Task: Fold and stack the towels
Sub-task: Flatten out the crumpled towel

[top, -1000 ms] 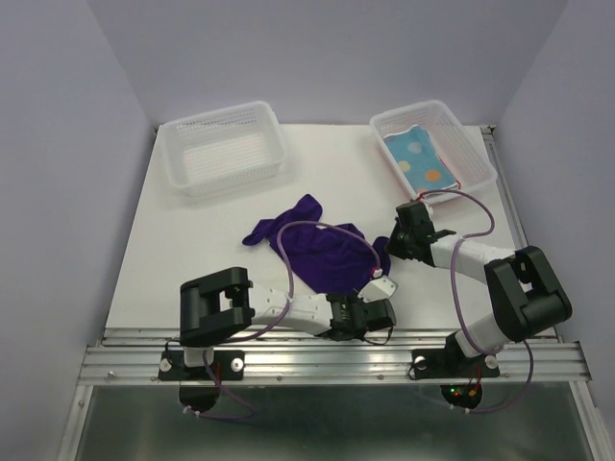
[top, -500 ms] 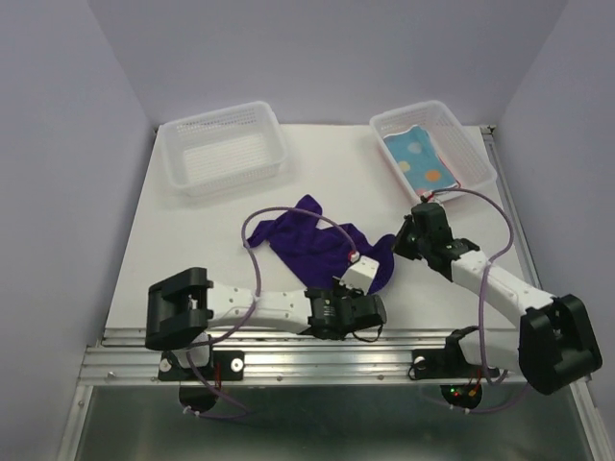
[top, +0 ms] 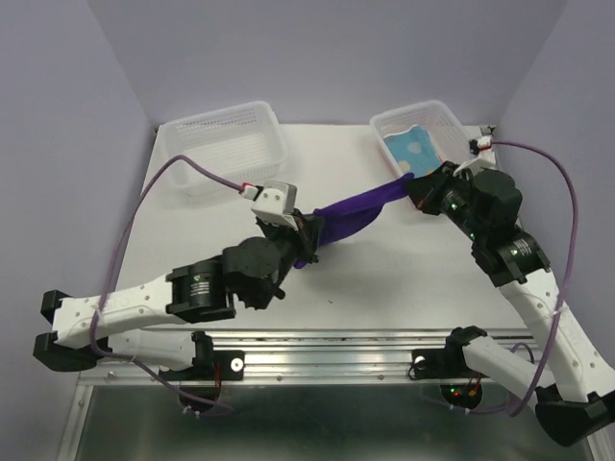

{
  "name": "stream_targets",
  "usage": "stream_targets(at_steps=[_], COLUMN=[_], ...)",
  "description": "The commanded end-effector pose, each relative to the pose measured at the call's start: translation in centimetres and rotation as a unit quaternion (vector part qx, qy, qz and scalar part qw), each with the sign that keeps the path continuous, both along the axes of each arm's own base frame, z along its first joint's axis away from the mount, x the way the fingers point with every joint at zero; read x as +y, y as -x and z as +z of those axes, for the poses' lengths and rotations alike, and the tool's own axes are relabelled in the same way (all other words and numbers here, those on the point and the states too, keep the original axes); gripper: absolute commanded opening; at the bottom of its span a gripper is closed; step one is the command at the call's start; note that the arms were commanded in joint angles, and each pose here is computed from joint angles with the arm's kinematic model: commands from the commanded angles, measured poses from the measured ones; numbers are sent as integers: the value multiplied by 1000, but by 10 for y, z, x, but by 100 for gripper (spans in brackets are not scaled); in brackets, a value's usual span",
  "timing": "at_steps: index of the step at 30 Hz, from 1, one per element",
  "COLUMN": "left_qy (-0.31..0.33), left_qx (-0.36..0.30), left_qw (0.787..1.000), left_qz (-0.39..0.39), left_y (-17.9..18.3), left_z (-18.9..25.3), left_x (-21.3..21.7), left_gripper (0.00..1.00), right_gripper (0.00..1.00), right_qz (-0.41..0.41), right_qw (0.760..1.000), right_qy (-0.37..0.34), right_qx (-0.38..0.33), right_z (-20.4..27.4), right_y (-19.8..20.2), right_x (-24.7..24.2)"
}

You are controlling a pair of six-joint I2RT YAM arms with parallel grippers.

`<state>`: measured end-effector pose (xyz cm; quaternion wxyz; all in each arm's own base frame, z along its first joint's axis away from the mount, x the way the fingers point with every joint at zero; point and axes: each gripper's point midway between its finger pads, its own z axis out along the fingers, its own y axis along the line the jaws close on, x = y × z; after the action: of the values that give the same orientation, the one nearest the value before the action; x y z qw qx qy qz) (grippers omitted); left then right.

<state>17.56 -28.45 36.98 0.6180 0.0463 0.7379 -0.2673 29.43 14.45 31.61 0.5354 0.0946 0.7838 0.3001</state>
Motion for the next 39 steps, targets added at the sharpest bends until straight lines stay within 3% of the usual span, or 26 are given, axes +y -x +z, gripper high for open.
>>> stream_targets(at_steps=[1, 9, 13, 19, 31, 35, 39], left_qy=[80, 142, 167, 179, 172, 151, 121], left_qx=[-85, -156, -169, -186, -172, -157, -138], left_qw=[991, 944, 922, 886, 898, 924, 960], left_qz=[-67, -254, -307, -385, -366, -314, -213], left_y=[15, 76, 97, 127, 118, 96, 59], left_z=[95, 172, 199, 212, 204, 182, 152], left_x=[23, 31, 33, 27, 21, 16, 19], left_gripper=[0, 0, 0, 0, 0, 0, 0], right_gripper=[1, 1, 1, 1, 1, 1, 1], right_qz=[49, 131, 161, 184, 191, 154, 109], right_qw=[992, 965, 948, 933, 927, 935, 950], right_qy=[-29, -71, -89, -108, -121, -115, -103], right_qx=[-110, -215, -259, -289, -300, -297, -275], right_z=[97, 202, 241, 268, 274, 265, 241], right_y=[27, 90, 125, 158, 180, 162, 129], right_x=[5, 11, 9, 4, -1, -7, -11])
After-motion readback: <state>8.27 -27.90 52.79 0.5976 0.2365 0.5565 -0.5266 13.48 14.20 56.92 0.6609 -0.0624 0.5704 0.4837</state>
